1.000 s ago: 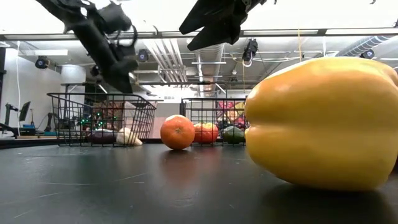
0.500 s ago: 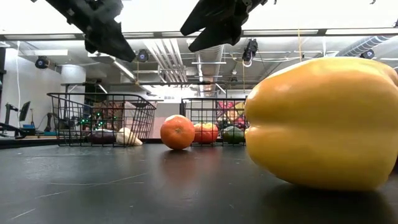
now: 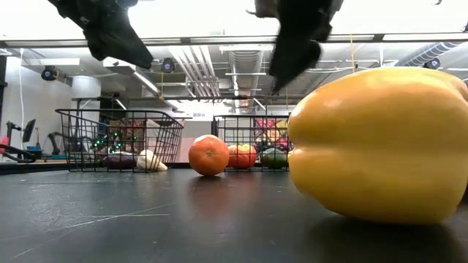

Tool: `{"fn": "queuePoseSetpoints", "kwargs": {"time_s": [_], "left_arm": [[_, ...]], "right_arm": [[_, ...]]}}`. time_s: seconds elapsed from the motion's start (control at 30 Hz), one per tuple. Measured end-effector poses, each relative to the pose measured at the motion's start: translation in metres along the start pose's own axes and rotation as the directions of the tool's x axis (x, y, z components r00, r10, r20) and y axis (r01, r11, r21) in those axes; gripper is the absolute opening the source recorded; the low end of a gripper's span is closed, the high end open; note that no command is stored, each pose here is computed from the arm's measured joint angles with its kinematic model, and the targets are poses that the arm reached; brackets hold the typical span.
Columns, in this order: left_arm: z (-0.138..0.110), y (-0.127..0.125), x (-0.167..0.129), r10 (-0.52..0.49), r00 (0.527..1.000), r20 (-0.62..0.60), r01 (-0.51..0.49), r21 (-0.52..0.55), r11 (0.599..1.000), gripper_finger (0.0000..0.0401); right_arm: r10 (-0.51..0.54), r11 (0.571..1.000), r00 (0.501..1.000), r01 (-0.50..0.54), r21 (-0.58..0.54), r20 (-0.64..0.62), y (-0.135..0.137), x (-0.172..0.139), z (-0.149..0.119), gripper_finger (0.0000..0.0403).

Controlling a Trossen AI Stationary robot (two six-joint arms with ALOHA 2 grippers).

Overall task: Sort produce into baskets
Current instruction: Put the red apple into the right black wire basket

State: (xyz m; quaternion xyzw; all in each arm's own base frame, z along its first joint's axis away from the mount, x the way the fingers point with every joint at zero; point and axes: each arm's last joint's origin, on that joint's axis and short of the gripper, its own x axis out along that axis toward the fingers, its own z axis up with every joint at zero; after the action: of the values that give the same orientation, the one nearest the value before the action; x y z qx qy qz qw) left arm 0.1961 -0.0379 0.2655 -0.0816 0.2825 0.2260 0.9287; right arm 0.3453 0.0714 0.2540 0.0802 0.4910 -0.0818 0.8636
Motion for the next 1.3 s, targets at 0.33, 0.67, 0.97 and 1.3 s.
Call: {"fn": "queuePoseSetpoints", "kwargs": {"time_s": [0.33,0.67,0.97,1.3], "left_arm": [[-0.01,-0.018,-0.001,-0.034,0.999,-0.02,0.034,-0.02,0.999,0.0113],[-0.007,-0.024,0.002,-0.025,1.0,-0.015,0.025,-0.012,1.0,0.0113],[-0.007,-0.036,0.014,-0.05,0.999,-0.012,0.05,-0.012,0.999,0.0113],[-0.007,-0.047,0.025,-0.065,0.998,0.01,0.065,0.012,0.998,0.0113]], "right_arm": [[-0.057,0.989,0.929,0.103,0.107,-0.365,-0.012,-0.01,-0.031,0.0315],[-0.078,0.976,0.86,0.168,0.136,-0.505,-0.016,-0.032,-0.046,0.0315],[-0.051,0.965,0.876,0.167,0.202,-0.481,-0.018,-0.076,-0.057,0.0315],[-0.03,0.928,0.918,0.173,0.331,-0.395,-0.005,-0.113,-0.083,0.0315]]}}
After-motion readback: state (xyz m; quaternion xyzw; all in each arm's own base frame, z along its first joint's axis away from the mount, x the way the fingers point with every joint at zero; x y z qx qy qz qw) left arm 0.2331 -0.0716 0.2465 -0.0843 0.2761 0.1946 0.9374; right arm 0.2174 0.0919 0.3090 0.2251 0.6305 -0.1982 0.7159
